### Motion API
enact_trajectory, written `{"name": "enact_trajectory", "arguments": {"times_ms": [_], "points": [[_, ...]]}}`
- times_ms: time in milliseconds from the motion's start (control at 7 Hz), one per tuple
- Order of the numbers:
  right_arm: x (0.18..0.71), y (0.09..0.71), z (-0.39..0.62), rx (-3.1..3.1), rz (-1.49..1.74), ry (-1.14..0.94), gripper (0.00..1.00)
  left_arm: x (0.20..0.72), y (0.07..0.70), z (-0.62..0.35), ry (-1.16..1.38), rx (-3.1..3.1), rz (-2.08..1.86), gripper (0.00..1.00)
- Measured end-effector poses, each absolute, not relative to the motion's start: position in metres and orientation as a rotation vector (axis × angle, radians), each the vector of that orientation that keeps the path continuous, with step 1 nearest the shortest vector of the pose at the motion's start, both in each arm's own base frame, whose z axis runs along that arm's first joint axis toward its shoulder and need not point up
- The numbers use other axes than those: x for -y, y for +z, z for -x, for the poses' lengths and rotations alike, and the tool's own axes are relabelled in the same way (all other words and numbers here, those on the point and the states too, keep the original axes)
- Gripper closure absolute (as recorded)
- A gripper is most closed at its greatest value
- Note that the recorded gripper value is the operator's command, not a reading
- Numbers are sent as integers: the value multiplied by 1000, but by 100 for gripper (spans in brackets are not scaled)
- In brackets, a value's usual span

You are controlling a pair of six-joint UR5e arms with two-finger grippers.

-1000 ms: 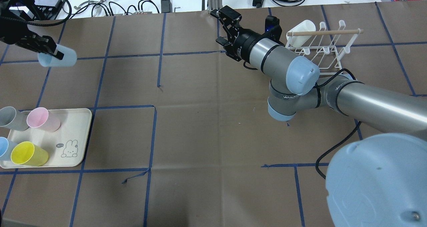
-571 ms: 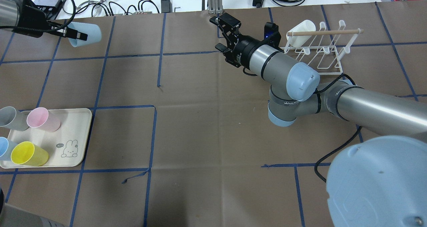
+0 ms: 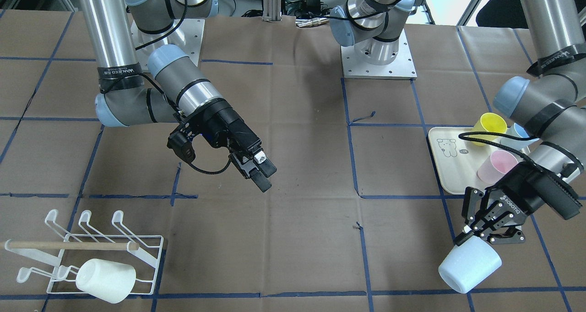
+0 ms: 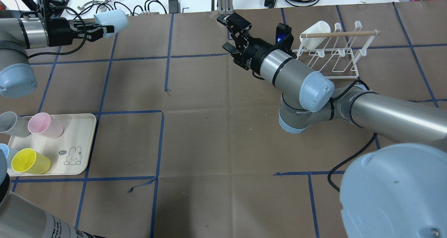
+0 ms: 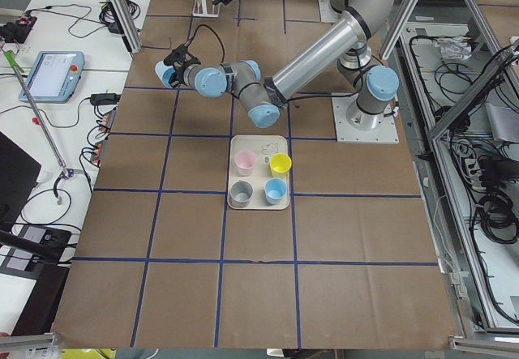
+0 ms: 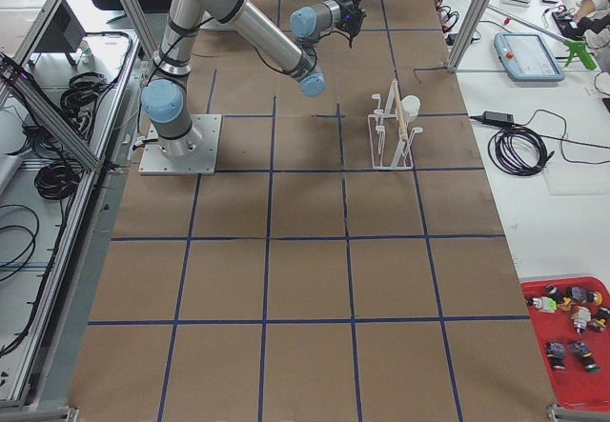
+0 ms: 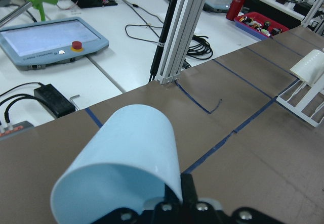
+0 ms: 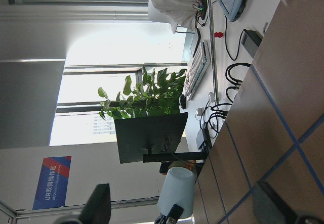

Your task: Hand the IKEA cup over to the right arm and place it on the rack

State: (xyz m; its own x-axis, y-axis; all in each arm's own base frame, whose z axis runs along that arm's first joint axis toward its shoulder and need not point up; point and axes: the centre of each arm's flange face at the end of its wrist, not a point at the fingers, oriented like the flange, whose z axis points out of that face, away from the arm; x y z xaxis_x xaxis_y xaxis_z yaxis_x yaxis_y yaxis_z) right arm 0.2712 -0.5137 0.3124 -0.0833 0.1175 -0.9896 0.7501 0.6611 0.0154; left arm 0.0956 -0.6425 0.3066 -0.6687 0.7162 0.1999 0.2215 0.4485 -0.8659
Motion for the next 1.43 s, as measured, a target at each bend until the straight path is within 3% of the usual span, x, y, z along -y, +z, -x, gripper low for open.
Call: {"name": "enact_trajectory", "arguments": {"times_ms": [429, 1429], "points": [[513, 310, -281, -1568, -747, -618, 1, 629, 264, -63, 1378, 1915, 885, 100], [531, 280, -342, -1476, -873, -661, 1, 558, 313, 56, 1162, 2113, 750, 100]]}}
